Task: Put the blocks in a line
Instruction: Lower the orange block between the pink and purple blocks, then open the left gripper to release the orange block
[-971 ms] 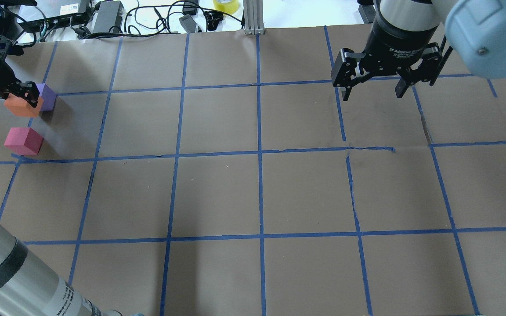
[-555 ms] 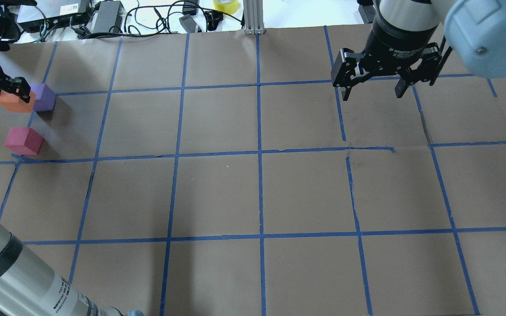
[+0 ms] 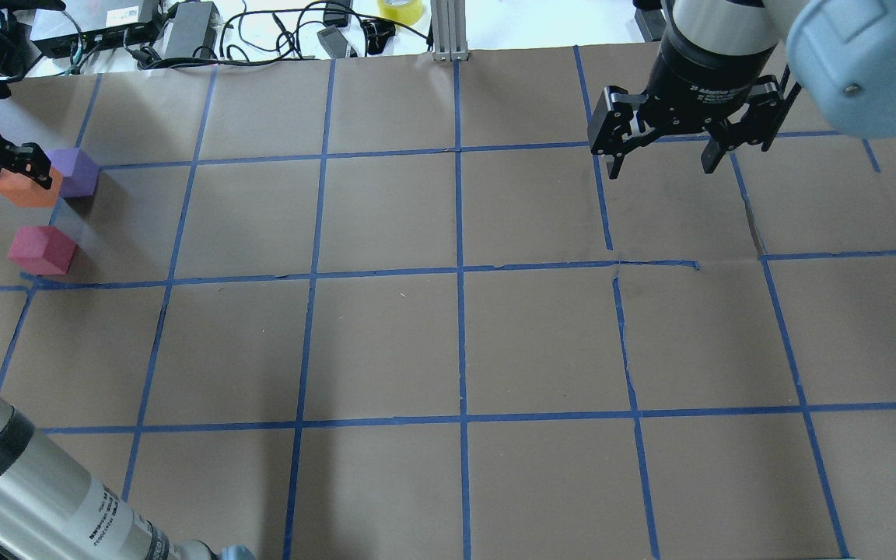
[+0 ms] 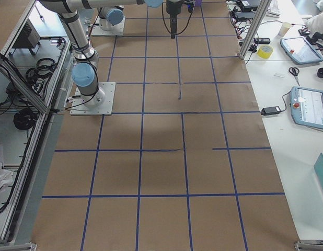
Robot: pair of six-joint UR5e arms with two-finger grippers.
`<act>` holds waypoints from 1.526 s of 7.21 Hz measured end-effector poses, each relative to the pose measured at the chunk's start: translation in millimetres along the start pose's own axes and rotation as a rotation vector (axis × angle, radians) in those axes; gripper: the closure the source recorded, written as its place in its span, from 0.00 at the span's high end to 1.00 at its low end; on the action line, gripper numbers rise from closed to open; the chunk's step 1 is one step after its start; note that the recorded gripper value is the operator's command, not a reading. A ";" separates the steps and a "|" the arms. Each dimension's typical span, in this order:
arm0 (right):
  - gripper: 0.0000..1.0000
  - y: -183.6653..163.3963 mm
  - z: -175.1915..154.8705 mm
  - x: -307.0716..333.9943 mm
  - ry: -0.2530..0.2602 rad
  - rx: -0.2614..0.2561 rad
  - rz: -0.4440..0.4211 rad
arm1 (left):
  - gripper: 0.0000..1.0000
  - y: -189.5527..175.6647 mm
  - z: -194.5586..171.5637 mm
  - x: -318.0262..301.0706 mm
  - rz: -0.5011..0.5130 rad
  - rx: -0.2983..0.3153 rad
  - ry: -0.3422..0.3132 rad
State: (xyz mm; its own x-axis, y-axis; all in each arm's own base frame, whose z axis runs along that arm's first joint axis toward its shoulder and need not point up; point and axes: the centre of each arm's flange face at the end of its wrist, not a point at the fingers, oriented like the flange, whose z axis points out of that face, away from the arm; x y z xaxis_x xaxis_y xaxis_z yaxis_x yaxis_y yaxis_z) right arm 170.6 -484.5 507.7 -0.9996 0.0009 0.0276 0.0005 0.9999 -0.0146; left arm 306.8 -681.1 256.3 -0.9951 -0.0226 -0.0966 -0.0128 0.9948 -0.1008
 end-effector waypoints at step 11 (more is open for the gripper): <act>1.00 0.0 -0.3 -0.9 -0.002 0.002 0.004 | 0.00 5.5 56.9 4.8 -0.002 -0.036 0.065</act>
State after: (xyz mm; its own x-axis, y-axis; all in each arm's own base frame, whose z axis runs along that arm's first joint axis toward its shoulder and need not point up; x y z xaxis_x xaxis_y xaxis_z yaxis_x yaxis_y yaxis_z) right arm 171.5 -484.5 507.9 -0.9997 0.0053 0.0256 0.0049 0.9998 -0.0170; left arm 307.6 -681.3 199.0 -0.9993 -0.0194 -0.0321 -0.0173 0.9977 -0.0656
